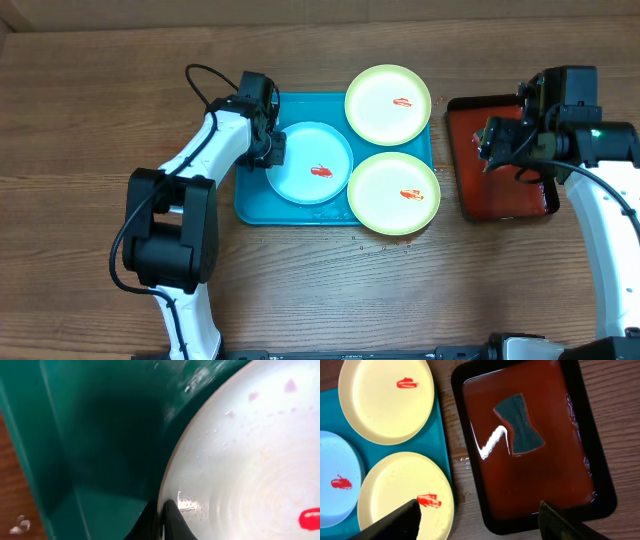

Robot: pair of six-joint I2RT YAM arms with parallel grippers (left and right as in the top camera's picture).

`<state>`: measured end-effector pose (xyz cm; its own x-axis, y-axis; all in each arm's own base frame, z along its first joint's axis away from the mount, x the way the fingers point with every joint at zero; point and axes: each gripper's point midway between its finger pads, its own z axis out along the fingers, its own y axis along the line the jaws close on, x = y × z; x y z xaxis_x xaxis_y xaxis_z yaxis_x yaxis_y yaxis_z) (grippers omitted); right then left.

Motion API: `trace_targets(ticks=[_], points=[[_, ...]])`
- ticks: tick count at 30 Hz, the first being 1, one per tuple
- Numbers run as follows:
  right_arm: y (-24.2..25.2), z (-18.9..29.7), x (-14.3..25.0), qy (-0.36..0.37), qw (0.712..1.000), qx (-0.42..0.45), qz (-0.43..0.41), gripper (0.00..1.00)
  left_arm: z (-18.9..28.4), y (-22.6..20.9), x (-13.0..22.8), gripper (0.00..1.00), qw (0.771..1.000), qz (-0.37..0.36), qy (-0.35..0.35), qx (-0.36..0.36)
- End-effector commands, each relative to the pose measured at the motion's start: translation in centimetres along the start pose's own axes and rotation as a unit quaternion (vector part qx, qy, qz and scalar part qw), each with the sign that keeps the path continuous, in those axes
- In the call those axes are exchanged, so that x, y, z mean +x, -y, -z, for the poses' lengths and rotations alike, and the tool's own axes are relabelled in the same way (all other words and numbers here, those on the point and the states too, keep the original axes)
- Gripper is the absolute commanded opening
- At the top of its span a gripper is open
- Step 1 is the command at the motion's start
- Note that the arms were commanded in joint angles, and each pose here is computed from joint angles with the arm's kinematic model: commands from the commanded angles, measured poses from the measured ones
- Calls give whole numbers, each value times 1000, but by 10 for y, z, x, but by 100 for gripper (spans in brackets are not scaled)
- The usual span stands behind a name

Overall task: Clean dirty plates on tray and stack at the side
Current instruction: 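Grasp the white plate's left rim with the left gripper, then lower right gripper into black tray and grasp the sponge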

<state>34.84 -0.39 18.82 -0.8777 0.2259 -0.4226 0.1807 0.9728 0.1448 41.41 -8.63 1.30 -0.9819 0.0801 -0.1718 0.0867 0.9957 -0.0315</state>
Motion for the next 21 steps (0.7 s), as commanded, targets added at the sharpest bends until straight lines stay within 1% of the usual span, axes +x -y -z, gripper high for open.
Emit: trace_targets(ticks=[1,7,11,15,18,21], points=[[3,-9,-9,-6,1000,6,-15,77,4,-33,-3,4,998,33,-17,-50],[9,-28,-25,-48,999,18,-18,77,21,-42,-3,4,997,67,-37,-24],[23,-46,-39,-69,997,26,-1,72,21,-36,-1,4,997,71,-42,1],[46,-73,-33,-102,994,33,32,67,20,-30,-5,4,997,65,-33,6],[58,-87,-27,-124,990,34,51,66,20,-26,-8,4,998,61,-28,7],[66,-103,-19,-148,987,32,54,65,20,-23,-11,4,998,57,-22,9]])
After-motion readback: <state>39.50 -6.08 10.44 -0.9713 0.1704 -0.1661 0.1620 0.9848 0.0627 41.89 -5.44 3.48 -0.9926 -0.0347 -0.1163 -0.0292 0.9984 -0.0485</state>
